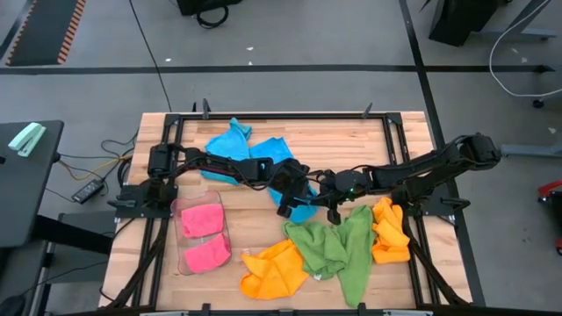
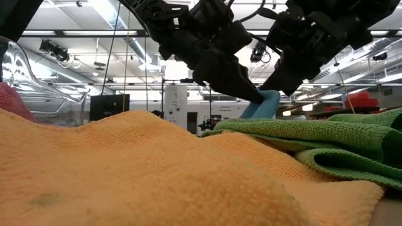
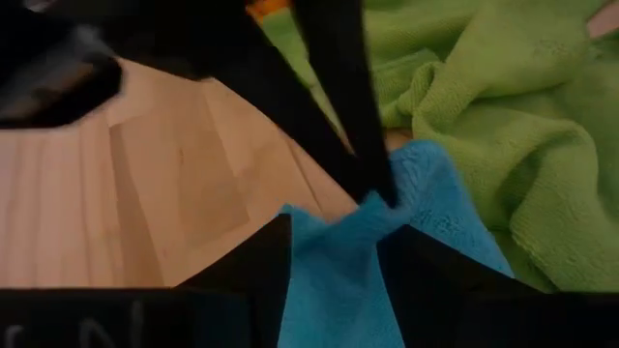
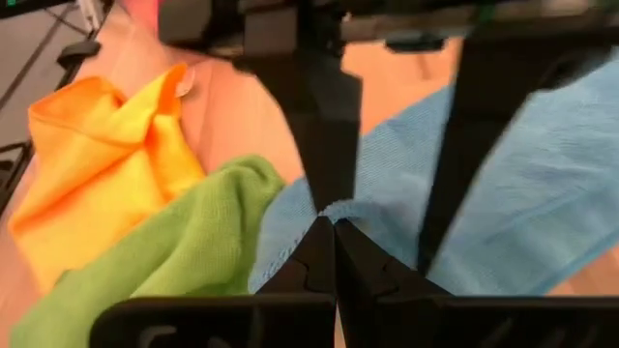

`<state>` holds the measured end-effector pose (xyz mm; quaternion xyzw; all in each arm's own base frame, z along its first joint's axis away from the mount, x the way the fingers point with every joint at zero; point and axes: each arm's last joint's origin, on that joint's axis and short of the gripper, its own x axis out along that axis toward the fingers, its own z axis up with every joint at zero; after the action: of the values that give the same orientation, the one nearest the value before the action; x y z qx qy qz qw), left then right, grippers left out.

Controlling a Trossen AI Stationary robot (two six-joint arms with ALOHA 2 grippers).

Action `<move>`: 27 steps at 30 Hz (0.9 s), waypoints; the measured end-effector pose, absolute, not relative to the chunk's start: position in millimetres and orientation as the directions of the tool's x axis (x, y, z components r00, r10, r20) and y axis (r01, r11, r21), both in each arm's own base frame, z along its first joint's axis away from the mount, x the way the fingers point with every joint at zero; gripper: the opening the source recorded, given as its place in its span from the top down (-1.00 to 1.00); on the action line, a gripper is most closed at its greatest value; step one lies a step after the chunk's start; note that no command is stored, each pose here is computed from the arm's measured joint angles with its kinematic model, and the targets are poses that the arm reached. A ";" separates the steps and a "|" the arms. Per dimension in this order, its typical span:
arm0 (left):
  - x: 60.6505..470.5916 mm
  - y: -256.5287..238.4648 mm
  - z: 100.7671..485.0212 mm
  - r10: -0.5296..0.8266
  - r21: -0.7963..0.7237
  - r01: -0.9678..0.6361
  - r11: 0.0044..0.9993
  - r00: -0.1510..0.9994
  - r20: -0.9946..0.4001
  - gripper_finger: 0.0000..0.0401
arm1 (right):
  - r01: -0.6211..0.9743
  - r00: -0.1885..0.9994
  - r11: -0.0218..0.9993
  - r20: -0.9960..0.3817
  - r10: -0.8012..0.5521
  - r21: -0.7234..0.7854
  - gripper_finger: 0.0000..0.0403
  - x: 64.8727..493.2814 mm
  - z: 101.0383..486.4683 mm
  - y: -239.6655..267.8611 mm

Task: Fold microfiber towels
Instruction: Fold the bottom blue microfiber cloth

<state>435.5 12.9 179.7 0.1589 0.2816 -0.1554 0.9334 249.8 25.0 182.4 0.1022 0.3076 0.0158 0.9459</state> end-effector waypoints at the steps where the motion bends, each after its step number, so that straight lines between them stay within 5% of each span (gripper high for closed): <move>1: 435.7 13.2 180.7 -0.200 0.212 0.378 0.901 0.797 -0.570 0.18 | 0.029 0.804 0.979 -0.586 0.098 0.204 0.99 249.2 181.7 26.0; 11: 433.4 10.9 180.4 -0.204 0.227 0.404 0.886 0.780 -0.592 0.08 | 0.045 0.805 0.982 -0.588 0.073 0.183 0.99 249.0 181.5 26.4; 27: 432.1 11.3 179.0 -0.204 0.208 0.402 0.892 0.767 -0.608 0.63 | 0.035 0.824 0.984 -0.563 0.072 0.177 0.99 250.8 184.0 26.5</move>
<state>432.1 11.3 179.0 0.1653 0.2993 -0.1637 0.9254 250.8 26.5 184.0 0.0902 0.2968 0.0096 0.9506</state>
